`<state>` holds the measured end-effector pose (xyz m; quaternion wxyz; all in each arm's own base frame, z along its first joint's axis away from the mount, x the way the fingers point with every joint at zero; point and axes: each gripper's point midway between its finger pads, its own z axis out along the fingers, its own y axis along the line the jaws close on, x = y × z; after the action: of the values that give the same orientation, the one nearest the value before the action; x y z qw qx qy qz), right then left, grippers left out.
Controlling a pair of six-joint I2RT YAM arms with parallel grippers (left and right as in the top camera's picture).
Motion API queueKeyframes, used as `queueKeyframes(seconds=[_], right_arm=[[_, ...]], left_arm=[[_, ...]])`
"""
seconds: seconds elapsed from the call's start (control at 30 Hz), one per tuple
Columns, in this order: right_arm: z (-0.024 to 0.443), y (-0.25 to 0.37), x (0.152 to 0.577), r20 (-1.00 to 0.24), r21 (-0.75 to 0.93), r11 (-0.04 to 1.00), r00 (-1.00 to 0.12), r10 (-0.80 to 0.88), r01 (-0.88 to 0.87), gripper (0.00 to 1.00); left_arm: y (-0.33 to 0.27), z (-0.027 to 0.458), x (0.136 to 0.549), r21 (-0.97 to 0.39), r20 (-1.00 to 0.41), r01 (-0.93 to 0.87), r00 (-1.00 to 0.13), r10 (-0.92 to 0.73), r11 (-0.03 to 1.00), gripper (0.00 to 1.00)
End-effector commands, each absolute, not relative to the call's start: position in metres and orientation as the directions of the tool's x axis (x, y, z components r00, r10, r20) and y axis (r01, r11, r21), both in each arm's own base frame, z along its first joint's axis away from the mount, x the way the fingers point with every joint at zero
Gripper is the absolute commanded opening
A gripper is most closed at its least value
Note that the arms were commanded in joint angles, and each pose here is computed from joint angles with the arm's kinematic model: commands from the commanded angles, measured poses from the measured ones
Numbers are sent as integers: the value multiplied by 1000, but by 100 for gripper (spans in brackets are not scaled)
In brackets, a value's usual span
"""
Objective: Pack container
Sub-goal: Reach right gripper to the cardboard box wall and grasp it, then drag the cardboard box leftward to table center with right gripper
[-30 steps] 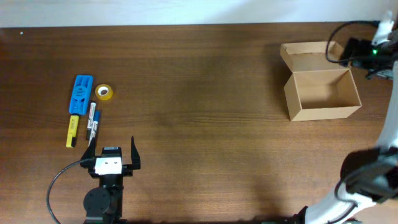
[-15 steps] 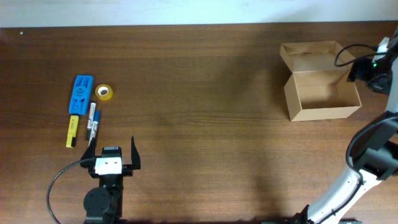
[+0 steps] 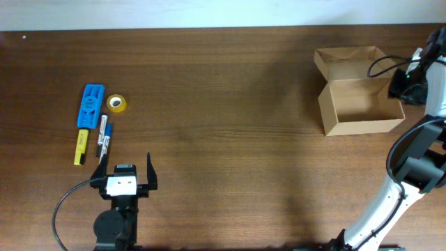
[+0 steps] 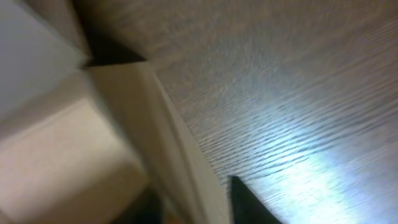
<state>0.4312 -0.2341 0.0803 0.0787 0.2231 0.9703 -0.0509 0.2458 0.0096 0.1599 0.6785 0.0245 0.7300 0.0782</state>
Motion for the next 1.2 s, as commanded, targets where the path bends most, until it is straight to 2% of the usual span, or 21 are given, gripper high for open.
queueKeyframes(seconds=[0.0, 0.07, 0.1, 0.13, 0.33, 0.6, 0.7, 0.87, 0.97, 1.17], right_arm=[[60, -232, 423, -120, -89, 889, -891, 438, 449, 29], [60, -232, 422, -119, -89, 888, -889, 441, 452, 29], [60, -232, 422, -118, -88, 886, -888, 445, 455, 19], [60, -231, 421, -115, -87, 885, -887, 447, 458, 4], [67, -209, 427, -105, 16, 892, -886, 452, 453, 4], [172, -152, 455, -271, 88, 921, -880, 390, 380, 4], [227, -101, 457, -338, 100, 948, -885, 319, 303, 4], [274, -14, 444, -371, 129, 973, -901, 226, 191, 4], [280, 47, 431, -349, 151, 980, -921, 176, 130, 4], [275, 143, 407, -350, 79, 993, -930, 114, 92, 4]], left_arm=[[10, 160, 246, 162, -985, -69, -78, 157, 984, 100], [10, 160, 246, 162, -985, -69, -78, 157, 984, 100], [10, 160, 246, 162, -985, -69, -78, 157, 984, 100], [10, 160, 246, 162, -985, -69, -78, 157, 984, 100], [10, 160, 246, 162, -985, -69, -77, 157, 984, 100], [10, 160, 246, 162, -985, -69, -78, 157, 984, 100], [10, 160, 246, 162, -985, -69, -78, 157, 984, 100], [10, 160, 246, 162, -985, -69, -78, 157, 984, 100], [10, 160, 246, 162, -985, -69, -77, 157, 984, 100], [10, 160, 246, 162, -985, -69, -78, 157, 984, 100]])
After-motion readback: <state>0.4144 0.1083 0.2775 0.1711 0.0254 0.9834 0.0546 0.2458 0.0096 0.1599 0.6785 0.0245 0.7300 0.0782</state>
